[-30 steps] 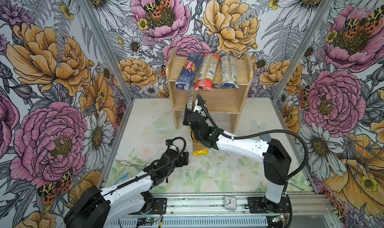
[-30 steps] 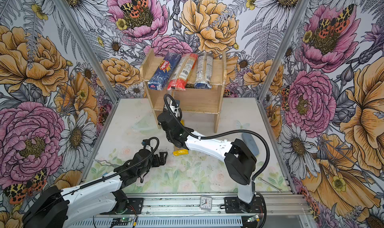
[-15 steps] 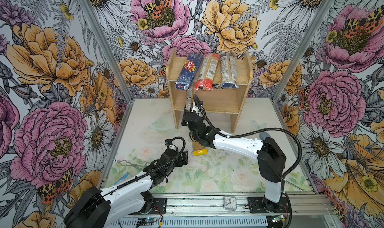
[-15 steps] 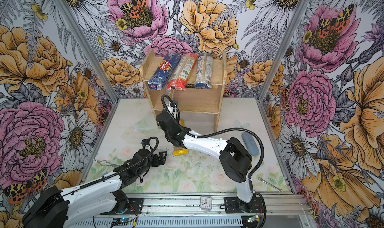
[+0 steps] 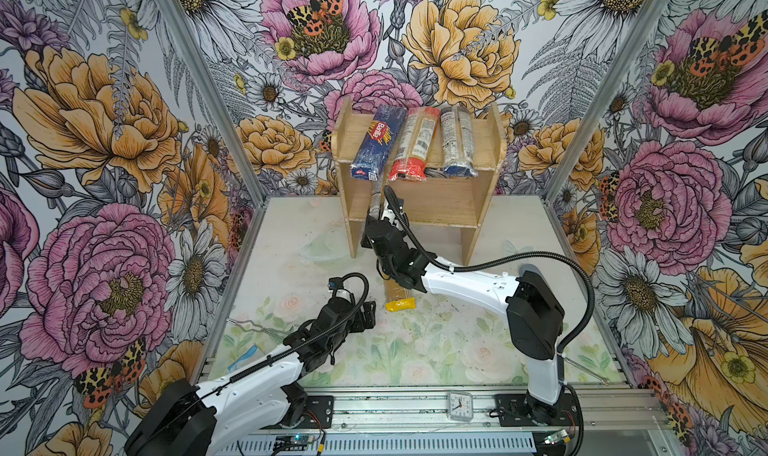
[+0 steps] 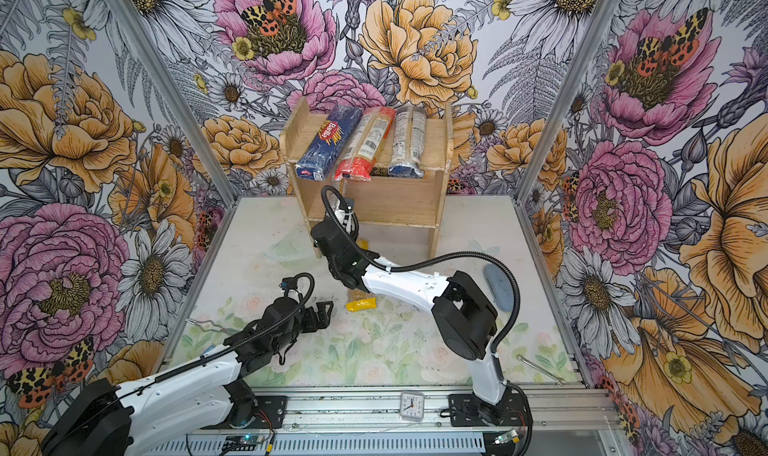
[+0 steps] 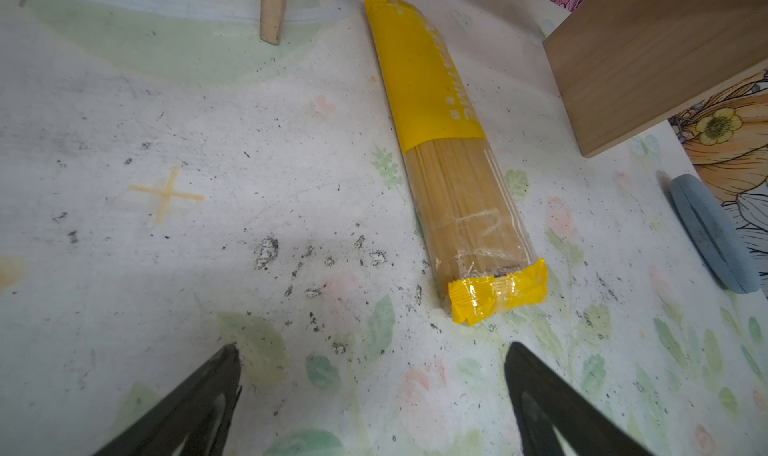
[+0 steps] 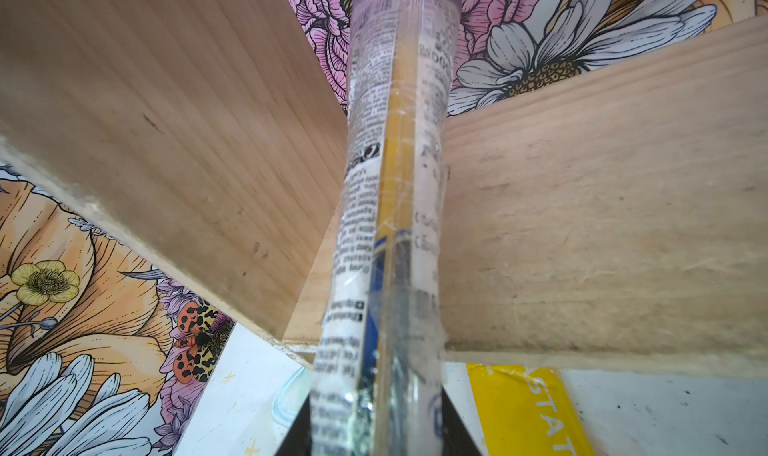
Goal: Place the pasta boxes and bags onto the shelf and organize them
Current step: 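Lower the clear pack onto the lower tier with the right gripper, then open the right gripper to release the clear pack on the lower tier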
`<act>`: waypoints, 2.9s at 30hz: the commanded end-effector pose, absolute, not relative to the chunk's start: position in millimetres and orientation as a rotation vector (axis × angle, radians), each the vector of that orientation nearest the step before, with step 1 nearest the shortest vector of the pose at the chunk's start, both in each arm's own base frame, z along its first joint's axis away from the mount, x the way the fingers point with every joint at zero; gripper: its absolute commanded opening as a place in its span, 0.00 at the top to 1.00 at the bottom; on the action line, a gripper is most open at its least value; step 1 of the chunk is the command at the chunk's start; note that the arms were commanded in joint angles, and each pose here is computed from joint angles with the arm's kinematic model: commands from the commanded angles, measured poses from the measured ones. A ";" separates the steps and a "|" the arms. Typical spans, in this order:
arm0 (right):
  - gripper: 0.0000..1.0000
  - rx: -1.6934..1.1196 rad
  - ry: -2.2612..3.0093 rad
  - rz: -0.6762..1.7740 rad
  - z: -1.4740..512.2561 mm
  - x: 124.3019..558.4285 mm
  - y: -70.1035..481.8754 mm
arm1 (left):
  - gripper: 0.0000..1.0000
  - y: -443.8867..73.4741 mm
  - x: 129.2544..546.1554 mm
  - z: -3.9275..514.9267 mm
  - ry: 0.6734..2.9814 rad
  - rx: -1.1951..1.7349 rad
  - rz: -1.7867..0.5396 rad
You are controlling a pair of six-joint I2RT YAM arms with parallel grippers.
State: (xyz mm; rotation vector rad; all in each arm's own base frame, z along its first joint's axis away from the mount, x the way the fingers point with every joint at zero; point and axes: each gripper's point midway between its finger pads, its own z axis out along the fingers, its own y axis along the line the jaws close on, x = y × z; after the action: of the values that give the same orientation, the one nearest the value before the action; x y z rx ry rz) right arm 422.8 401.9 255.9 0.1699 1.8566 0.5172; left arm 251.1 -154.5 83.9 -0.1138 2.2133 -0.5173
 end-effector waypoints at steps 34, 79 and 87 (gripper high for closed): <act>0.73 0.292 1.715 0.664 300.9 439.5 396.7 | 0.01 -143.0 243.5 80.7 2.216 -0.113 -0.506; 0.62 0.290 1.734 0.664 290.3 441.4 397.8 | 0.01 -137.2 242.0 82.1 2.204 -0.133 -0.509; 0.61 0.276 1.742 0.673 288.3 441.1 400.7 | 0.01 -137.3 242.0 82.5 2.203 -0.135 -0.511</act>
State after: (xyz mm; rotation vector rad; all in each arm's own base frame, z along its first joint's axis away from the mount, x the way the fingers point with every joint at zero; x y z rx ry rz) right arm 435.4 398.2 259.2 0.2399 1.8366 0.5979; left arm 245.1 -140.2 87.3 -0.1389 2.1929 -0.5135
